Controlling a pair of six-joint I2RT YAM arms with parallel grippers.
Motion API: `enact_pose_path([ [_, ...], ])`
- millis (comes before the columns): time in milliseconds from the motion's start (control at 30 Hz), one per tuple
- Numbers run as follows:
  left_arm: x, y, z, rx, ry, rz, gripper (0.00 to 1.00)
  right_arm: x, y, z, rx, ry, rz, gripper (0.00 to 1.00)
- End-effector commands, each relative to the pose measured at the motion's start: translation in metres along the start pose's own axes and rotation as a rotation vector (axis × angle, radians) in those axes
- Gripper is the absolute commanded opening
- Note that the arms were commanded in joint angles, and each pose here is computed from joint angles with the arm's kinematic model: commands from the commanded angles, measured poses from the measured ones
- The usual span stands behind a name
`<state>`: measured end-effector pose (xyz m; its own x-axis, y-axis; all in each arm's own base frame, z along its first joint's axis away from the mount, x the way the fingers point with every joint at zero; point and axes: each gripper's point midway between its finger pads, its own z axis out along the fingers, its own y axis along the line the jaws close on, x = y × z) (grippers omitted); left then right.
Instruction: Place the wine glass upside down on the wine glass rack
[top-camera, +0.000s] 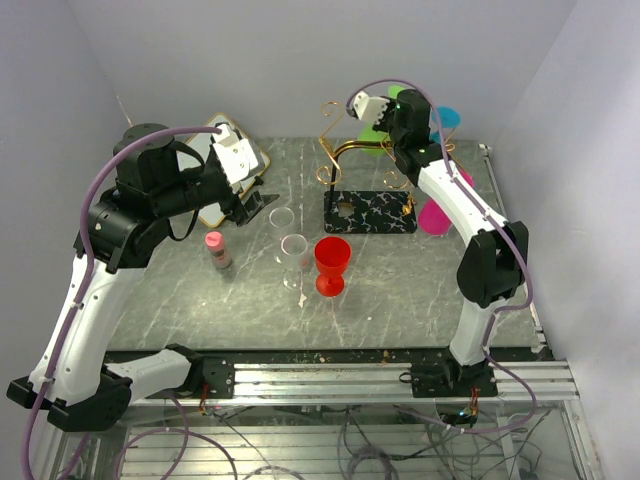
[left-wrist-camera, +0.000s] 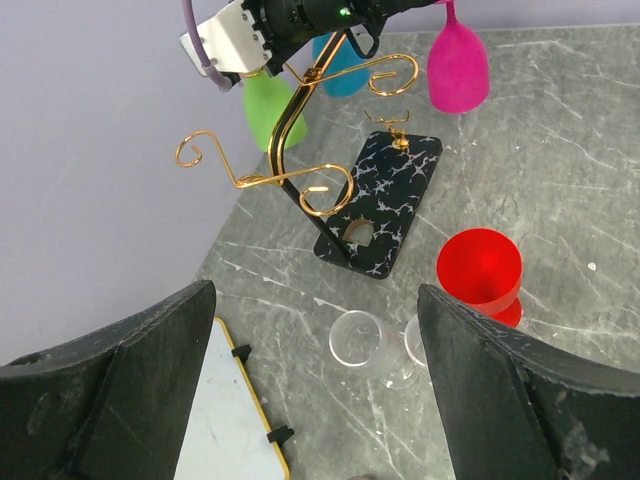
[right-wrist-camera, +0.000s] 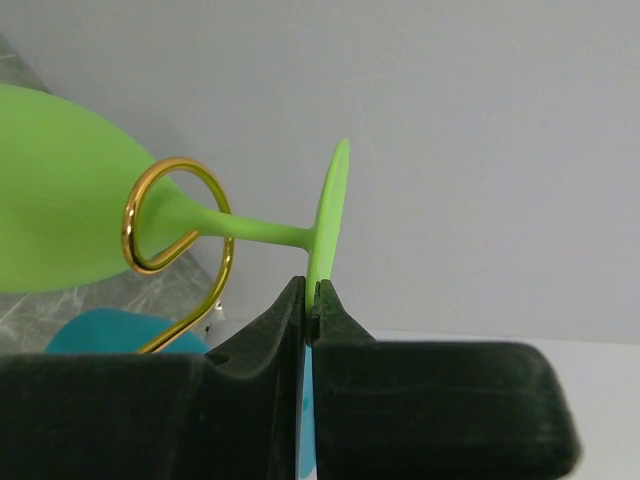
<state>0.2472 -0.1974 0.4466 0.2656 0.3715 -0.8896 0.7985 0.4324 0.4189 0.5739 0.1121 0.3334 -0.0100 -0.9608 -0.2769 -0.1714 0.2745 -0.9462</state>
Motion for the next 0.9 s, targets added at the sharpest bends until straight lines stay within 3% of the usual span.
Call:
enact_pose_path([
  [0,0.000,-0.001,-0.006,-0.001,-0.001,0.012,0.92,-0.008,-0.018,0.002,0.042,-0.020,0.025,0.00],
  [867,0.000,-0.004,-0.009,0.005,-0.005,0.018,0.93,-0.024,0.006,-0.006,-0.037,-0.057,-0.015,0.00],
])
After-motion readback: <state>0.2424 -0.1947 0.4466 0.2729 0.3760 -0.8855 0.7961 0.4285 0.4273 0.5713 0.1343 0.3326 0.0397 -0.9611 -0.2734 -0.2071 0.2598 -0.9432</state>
